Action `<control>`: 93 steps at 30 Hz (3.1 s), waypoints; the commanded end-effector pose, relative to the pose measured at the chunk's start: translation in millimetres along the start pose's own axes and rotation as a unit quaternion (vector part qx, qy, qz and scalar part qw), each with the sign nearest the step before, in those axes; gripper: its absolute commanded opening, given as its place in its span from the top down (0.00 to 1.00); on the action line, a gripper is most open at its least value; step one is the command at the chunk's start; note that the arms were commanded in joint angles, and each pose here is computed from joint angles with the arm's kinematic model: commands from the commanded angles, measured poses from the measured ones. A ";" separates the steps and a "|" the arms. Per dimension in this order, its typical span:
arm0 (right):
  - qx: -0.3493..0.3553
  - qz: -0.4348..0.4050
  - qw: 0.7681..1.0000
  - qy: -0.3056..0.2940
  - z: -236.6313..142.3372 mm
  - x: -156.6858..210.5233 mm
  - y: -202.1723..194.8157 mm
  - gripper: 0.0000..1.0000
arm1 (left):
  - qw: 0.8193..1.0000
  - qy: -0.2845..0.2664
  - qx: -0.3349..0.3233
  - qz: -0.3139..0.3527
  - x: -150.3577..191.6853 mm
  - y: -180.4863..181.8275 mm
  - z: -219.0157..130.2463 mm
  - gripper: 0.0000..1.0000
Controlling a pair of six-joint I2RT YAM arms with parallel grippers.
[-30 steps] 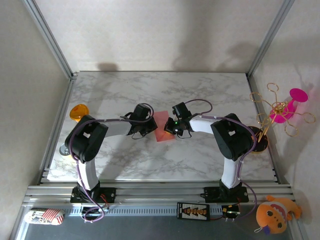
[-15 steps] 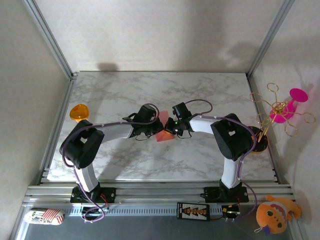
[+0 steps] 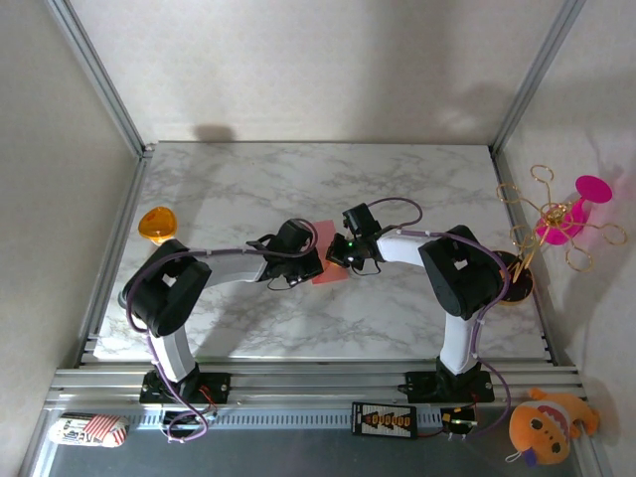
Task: Fold a paper plane with a square sheet of paper (pick it up from the middle)
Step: Fold the triangle a second time at the center of the table.
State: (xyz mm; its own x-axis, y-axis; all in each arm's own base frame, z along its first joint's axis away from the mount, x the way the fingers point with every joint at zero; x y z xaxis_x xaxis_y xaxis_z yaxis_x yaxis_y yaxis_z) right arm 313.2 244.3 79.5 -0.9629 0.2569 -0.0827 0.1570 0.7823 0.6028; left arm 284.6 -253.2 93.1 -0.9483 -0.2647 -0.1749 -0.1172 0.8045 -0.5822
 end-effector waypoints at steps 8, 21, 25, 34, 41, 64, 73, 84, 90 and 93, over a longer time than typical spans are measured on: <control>0.093 0.038 0.994 0.033 19.1 15.8 -44.3 0.97 | 1.000 0.013 -0.025 -0.013 9.4 16.0 7.0 0.97; 0.093 0.039 0.994 0.033 18.5 15.6 -44.9 0.98 | 0.998 0.014 -0.057 -0.011 12.9 28.0 10.0 0.98; 0.092 0.039 0.994 0.033 18.1 15.1 -44.0 0.98 | 0.998 0.017 -0.066 -0.011 15.0 32.6 11.2 0.98; -0.020 -0.051 0.998 -0.011 -16.5 -7.0 8.4 0.97 | 0.997 0.020 -0.071 -0.008 16.6 34.9 11.0 1.00; -0.056 -0.094 0.994 0.027 -9.7 2.8 13.4 0.97 | 0.997 0.022 -0.068 -0.005 16.6 34.0 11.0 1.00; 0.016 -0.035 0.997 -0.066 -17.8 -75.8 -43.2 0.97 | 0.994 0.033 -0.096 -0.028 33.7 62.6 16.7 1.00; -0.026 -0.092 0.990 -0.108 -55.6 -67.1 -4.9 0.96 | 0.996 0.030 -0.081 -0.011 26.7 50.8 15.7 1.00; -0.053 -0.119 0.991 -0.003 -11.5 -11.1 9.1 0.97 | 0.998 0.025 -0.065 -0.004 21.5 39.9 12.1 1.00; -0.013 -0.108 0.994 0.006 0.6 -12.1 -3.4 0.97 | 1.000 0.015 -0.022 0.005 13.0 19.2 4.3 1.00; 0.009 -0.100 0.995 0.010 5.1 -12.1 -10.7 0.97 | 1.000 0.010 0.009 0.013 7.3 4.6 -0.7 1.00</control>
State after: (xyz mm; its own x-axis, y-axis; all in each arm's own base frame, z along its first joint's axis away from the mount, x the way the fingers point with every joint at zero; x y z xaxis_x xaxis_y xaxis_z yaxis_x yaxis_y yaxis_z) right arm 324.0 240.3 80.2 -0.9740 0.0810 -0.2115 -0.0661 0.7916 0.6075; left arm 279.2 -248.5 80.4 -0.9462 -0.2638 -0.1875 -0.1074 0.8024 -0.5870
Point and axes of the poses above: each hand's point on the last joint's axis, 136 mm out from that joint toward the fingers, its own z axis out along the fingers, its own y axis along the line the jaws close on, x = y × z, the point moved 8 cm from there along -z, back along the fingers, and after that the axes turned 4 degrees about z, right-handed, at the moved point
